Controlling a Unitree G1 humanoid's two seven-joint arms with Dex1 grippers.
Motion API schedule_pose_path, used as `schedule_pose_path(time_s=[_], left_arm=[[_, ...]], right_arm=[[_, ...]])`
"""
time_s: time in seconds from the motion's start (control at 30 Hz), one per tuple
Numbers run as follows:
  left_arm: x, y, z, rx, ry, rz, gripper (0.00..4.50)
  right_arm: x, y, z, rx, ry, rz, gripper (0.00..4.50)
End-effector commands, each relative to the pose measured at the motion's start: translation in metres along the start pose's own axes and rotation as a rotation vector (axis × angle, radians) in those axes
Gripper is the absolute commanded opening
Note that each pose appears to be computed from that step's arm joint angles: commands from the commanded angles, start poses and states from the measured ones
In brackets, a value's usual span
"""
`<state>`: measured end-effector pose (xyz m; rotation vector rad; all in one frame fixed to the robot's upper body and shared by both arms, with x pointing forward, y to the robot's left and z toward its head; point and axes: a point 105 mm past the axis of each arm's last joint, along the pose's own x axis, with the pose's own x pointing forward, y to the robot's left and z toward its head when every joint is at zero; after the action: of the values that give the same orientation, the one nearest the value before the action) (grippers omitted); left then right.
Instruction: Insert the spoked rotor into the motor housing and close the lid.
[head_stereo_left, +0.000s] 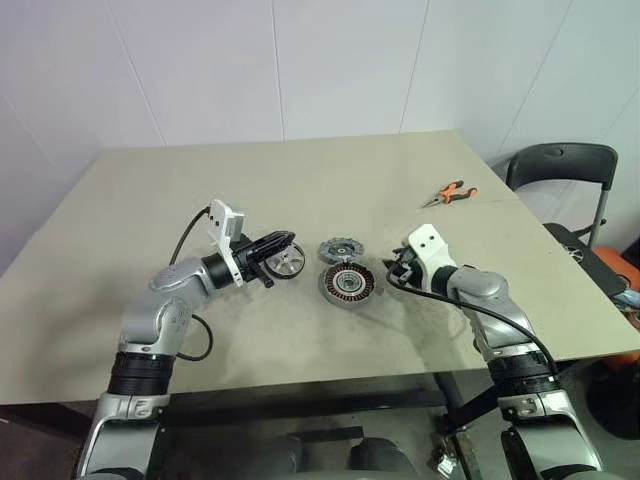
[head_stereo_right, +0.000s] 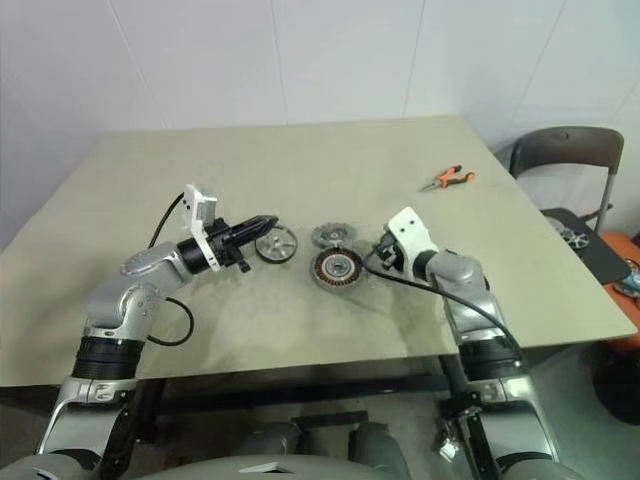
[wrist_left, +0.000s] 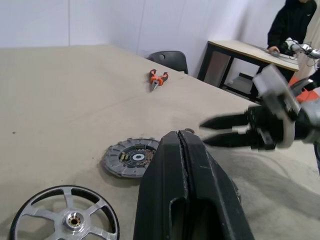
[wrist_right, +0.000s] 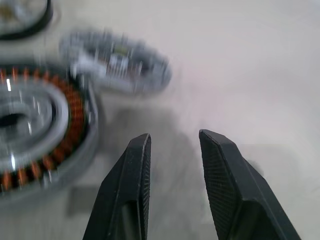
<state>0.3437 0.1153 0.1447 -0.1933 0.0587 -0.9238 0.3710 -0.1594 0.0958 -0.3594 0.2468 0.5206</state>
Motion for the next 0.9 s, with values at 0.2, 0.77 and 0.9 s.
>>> schedule_pose_path(time_s=[0.2,0.77,0.9], left_arm=[[0.009,-0.005,0.011,0.041,-0.023,-0.045,0.00],[0.006,-0.008,0.008,0.039,-0.021,-0.037,0.00],[0.004,-0.008,0.007,0.037,-0.018,-0.029,0.00]], right_arm=[[-0.009,-0.023,0.002,0.096,-0.054,-0.171,2.16],[0.020,-0.032,-0.021,0.117,0.047,-0.251,3.87],[0.023,-0.045,-0.031,0.252,0.079,-0.298,3.87]])
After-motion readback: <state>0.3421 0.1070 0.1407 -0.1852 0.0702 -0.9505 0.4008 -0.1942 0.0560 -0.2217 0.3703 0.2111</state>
